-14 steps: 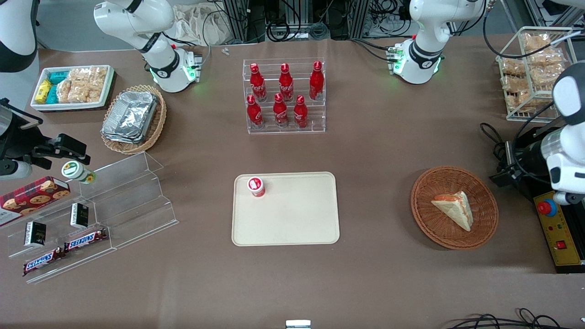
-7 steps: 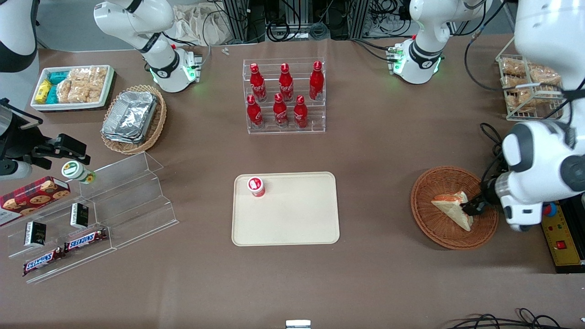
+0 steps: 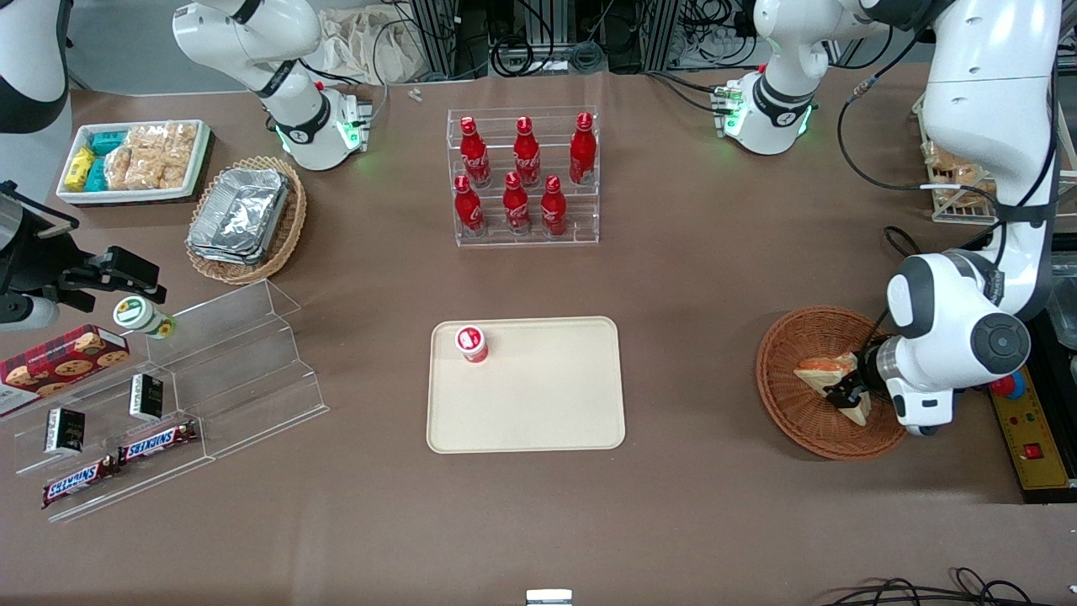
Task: Place sandwich from basket to tray
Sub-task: 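Lower the left gripper and close it on the wrapped sandwich, then lift the sandwich and carry it with the left gripper to the tray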
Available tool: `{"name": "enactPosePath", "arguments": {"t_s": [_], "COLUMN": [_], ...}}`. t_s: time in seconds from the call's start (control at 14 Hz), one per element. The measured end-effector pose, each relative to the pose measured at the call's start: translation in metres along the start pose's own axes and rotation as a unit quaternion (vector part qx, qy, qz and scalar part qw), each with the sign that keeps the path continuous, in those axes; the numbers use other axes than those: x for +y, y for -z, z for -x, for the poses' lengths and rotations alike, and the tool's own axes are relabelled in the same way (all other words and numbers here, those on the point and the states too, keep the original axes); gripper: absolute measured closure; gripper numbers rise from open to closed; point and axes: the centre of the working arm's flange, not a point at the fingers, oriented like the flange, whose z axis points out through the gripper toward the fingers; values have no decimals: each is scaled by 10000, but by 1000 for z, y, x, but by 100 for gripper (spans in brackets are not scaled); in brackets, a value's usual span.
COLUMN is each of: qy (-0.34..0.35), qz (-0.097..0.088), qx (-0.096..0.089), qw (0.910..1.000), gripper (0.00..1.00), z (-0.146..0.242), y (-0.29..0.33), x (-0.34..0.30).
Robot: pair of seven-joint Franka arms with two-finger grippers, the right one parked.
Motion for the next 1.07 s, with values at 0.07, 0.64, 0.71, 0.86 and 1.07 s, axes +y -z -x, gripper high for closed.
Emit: {"name": "enactPosePath", "arguments": {"t_s": [0.07,0.64,0.71,0.86,1.07], "qy": [13,-1301,-1755,-2587,-3558], "qz": [1,-230,-200,-176,-186], "qx": [1,-308,-279,-237,-291], "qw": [10000,9907,9839,9655,9339], "gripper": [37,78,81,81,81], "z": [0,49,73,127,219], "y": [0,153,181,208,197], "x": [0,-15,-12,9,61]}}
